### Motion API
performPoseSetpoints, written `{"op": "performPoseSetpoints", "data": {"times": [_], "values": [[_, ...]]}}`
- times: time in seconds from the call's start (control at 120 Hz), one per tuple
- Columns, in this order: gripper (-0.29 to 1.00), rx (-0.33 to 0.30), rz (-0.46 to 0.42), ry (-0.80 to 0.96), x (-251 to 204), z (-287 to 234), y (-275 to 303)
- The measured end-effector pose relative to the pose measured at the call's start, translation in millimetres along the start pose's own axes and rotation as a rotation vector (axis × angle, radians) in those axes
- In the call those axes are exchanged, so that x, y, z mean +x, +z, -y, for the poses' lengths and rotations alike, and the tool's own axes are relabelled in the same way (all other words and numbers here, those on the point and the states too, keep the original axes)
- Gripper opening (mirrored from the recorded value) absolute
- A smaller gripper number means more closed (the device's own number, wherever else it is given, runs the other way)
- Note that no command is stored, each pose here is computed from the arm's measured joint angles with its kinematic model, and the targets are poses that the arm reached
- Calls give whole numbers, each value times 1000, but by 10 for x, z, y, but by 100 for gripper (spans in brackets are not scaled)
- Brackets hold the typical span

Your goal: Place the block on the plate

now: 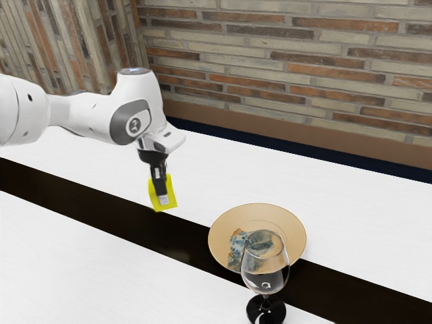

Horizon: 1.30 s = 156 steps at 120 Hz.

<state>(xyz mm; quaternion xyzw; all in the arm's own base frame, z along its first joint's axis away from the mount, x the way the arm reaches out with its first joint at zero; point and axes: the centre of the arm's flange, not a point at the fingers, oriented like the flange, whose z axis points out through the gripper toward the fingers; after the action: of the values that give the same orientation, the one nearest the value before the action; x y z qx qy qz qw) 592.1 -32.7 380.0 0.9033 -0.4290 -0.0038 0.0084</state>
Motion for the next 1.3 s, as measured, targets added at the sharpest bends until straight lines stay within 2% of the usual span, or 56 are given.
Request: {"op": "performPoseSetpoints", "data": {"times": [0.283, 0.475, 0.617, 0.733, 0.967, 1.117, 1.3], "values": [[42, -25, 0, 175, 989, -667, 193], [42, -17, -20, 254, 1654, -918, 333], [43, -27, -24, 273, 1933, -989, 530], [43, -44, -8, 270, 1980, -984, 736], [60, -61, -17, 260, 1990, -992, 759], [65, -36, -69, 249, 1917, -1007, 257], [68, -20, -94, 92, 1326, -547, -503]]}}
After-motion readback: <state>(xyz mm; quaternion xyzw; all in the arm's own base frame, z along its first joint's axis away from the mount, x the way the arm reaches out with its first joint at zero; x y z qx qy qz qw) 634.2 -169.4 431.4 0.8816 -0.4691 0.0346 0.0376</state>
